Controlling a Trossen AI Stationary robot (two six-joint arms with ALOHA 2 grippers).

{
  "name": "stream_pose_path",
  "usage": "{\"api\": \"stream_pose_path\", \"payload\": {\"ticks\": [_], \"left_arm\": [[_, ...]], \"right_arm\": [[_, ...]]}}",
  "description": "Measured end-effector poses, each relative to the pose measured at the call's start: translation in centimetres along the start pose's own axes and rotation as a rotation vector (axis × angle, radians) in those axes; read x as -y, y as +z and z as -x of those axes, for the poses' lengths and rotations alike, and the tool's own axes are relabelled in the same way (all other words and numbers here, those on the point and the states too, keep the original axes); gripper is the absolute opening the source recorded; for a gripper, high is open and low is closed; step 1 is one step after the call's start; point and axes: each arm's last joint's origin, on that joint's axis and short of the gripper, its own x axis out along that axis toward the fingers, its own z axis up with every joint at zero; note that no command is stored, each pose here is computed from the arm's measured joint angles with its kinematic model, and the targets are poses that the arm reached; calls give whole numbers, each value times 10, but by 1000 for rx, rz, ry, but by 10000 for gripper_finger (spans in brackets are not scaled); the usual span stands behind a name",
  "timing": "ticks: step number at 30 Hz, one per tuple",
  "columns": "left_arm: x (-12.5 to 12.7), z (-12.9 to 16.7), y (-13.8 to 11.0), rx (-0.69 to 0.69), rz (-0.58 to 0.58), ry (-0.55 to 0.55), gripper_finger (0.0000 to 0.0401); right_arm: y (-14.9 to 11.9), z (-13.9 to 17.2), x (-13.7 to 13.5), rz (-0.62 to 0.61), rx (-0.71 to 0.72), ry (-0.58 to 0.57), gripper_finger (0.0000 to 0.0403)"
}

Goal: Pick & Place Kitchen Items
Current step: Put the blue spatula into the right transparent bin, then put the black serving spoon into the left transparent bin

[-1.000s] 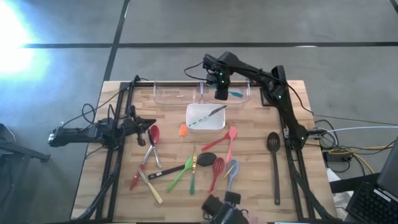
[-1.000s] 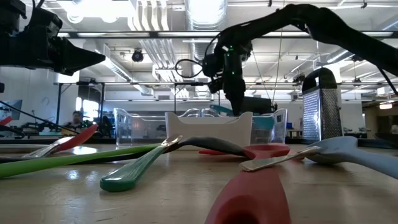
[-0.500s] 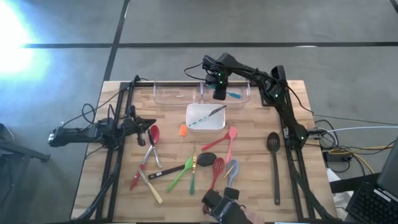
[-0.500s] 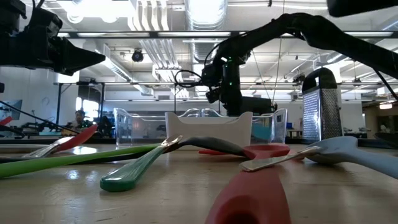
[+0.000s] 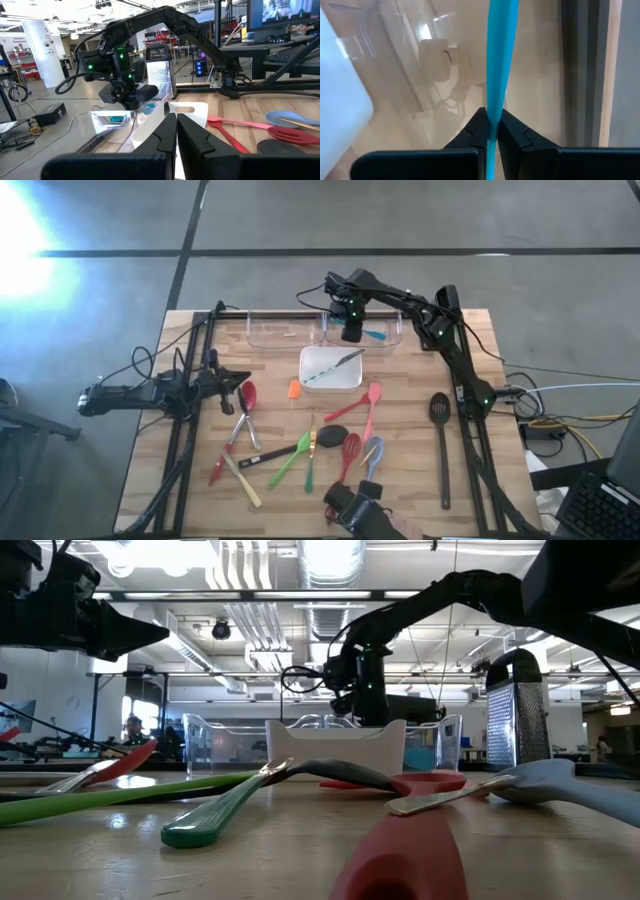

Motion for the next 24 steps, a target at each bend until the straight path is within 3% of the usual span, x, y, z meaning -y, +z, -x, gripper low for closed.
{"api": "stream_pose_path", "payload": {"ticks": [4, 18, 24], "left_arm": [[0, 0, 0, 0, 0, 1, 17], [0, 0, 0, 0, 0, 0, 17], [0, 0, 0, 0, 0, 0, 18]], "right_arm": [[1, 0, 0, 0, 6, -3, 21], [1, 0, 0, -7, 13, -5, 103], [-3, 19, -2, -4, 44, -18, 122]]}}
